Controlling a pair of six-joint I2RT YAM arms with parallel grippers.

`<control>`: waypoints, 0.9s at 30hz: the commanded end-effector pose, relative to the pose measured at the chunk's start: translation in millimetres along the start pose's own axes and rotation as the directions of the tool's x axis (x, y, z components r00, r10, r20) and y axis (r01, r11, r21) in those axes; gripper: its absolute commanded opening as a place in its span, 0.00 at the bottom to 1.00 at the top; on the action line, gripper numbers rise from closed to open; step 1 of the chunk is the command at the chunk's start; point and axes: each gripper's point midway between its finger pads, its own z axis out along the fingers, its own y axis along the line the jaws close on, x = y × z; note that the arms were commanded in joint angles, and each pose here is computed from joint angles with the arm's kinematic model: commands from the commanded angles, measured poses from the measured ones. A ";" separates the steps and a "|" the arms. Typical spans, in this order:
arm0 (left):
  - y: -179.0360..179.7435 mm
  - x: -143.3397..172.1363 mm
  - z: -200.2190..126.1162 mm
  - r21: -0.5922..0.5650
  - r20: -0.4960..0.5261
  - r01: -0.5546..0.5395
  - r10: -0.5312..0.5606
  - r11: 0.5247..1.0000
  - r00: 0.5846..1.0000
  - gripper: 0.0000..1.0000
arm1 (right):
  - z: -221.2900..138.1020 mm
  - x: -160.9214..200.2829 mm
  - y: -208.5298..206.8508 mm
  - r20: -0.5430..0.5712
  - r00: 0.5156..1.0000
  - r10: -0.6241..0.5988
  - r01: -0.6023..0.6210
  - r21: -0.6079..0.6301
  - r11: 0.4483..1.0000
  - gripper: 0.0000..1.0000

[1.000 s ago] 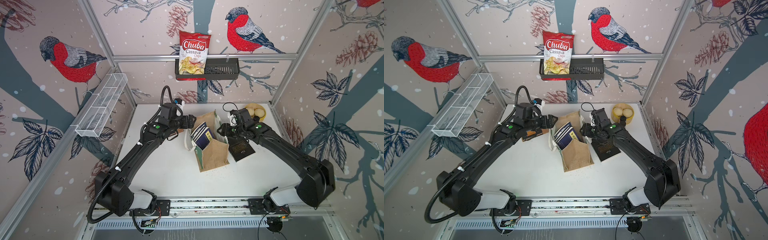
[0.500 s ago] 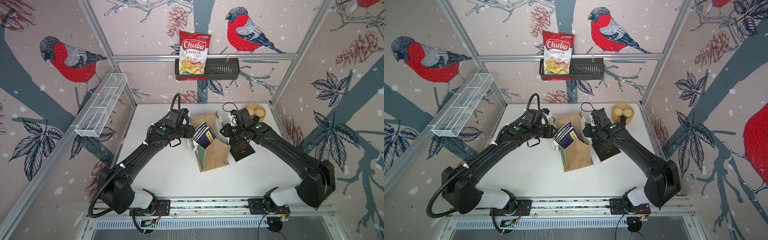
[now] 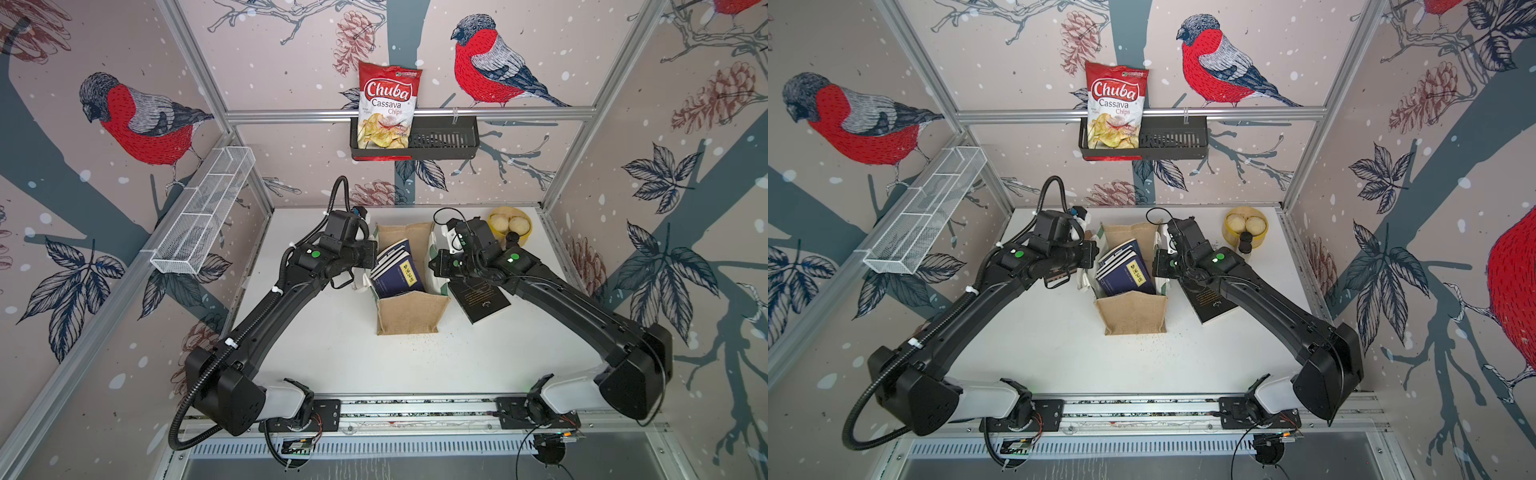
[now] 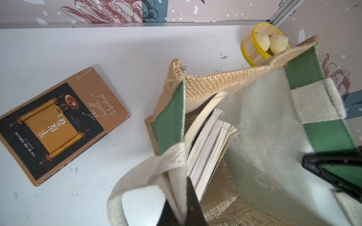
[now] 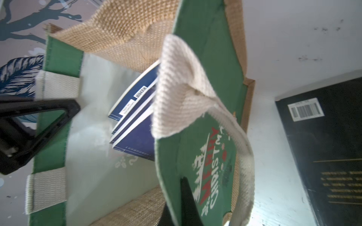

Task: Take out the books from the canvas bag
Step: Adjust the canvas bag at the center of the board.

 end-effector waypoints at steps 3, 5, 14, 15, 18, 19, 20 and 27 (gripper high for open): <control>15.8 5.2 -5.3 -0.008 0.026 0.008 -0.008 1.000 1.000 0.00 | 10.6 1.5 21.4 -0.024 1.000 0.012 -0.013 -0.060 0.998 0.00; 20.9 9.4 -6.0 -0.014 0.020 0.012 -0.011 1.000 1.000 0.00 | 18.6 6.5 22.6 -0.045 0.999 0.019 -0.022 -0.062 0.998 0.00; 19.3 8.9 -3.2 0.004 0.008 -0.015 0.015 1.000 1.000 0.31 | 33.8 18.8 7.4 -0.075 0.996 0.044 -0.044 0.009 0.999 0.13; 17.1 5.9 -4.7 0.012 0.020 -0.027 0.026 1.000 0.999 0.37 | 31.3 17.1 4.7 -0.070 0.997 0.040 -0.038 0.027 0.999 0.18; 7.4 -2.9 -11.0 0.057 0.065 -0.062 0.058 0.996 0.996 0.60 | 22.5 10.1 -3.2 -0.048 0.999 0.022 -0.018 0.079 0.997 0.28; 6.6 -5.7 -13.1 0.059 0.082 -0.069 0.064 0.996 0.995 0.63 | 19.0 6.9 -5.8 -0.042 0.999 0.017 -0.013 0.095 0.995 0.30; 6.9 -6.8 -13.9 0.055 0.088 -0.070 0.065 0.996 0.994 0.64 | 16.3 4.0 -8.2 -0.036 0.999 0.015 -0.011 0.108 0.994 0.31; 2.8 2.4 -5.4 0.091 0.050 -0.091 0.086 0.992 0.995 0.64 | -14.3 -22.8 -16.4 0.007 1.000 -0.018 0.016 0.221 0.975 0.45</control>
